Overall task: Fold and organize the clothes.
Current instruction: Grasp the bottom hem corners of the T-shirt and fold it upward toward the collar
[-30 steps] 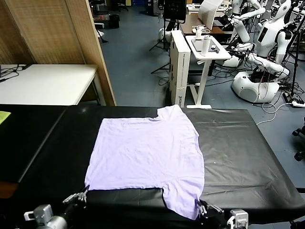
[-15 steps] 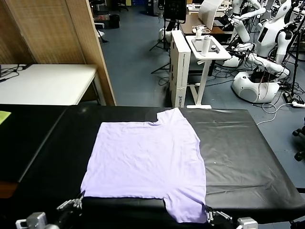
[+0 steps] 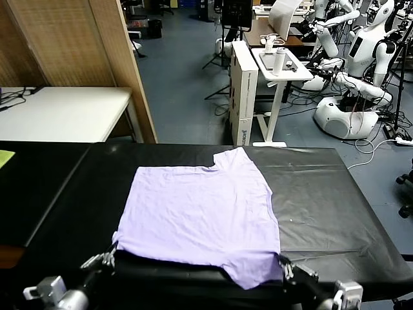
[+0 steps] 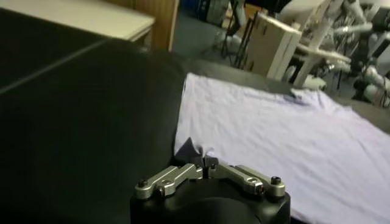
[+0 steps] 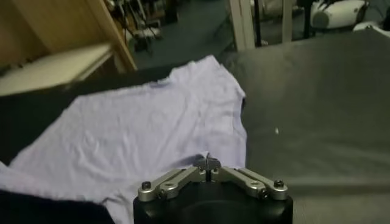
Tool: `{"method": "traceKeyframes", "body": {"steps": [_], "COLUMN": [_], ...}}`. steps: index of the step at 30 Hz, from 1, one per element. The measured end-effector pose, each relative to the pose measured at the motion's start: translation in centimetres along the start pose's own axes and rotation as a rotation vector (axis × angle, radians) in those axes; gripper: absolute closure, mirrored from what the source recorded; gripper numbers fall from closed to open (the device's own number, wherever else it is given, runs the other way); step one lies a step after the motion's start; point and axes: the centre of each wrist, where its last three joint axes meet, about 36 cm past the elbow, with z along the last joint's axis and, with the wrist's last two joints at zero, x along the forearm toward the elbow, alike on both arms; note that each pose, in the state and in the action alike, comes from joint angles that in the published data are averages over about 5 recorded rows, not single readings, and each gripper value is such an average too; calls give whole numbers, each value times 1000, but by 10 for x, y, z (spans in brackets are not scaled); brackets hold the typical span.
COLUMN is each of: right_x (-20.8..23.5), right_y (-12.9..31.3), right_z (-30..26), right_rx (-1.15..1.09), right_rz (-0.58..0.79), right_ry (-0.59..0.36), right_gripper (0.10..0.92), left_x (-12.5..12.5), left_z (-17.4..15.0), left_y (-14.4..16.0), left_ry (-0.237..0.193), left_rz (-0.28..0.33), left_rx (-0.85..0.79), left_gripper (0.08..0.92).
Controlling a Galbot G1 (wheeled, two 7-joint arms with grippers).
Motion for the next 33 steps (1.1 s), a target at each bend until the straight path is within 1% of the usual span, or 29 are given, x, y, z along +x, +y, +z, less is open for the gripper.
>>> {"method": "traceKeyframes", "body": {"steps": [6, 13, 20, 30, 31, 33], "right_x": [-43, -78, -102, -119, -118, -117], "right_y": [-10, -6, -2, -1, -1, -1], "right_z": [-8, -12, -12, -12, -12, -12], "right_rx": [16, 36, 58, 57, 56, 54], "right_rz": [6, -13, -23, -17, -20, -28], "right_ry": [-10, -4, 11, 14, 13, 9], "right_gripper": [883, 883, 883, 883, 882, 850], "left_x": [-29, -58, -79, -92, -93, -94], "left_z": [-7, -10, -8, -5, -4, -4], "left_y": [-7, -9, -2, 10, 11, 12], "left_ry": [-57, -88, -86, -72, -71, -70], "left_rz": [13, 8, -8, -37, -39, -40], "left_rx": [-7, -48, -65, -84, -85, -86], "left_gripper": [846, 846, 846, 846, 846, 841]}}
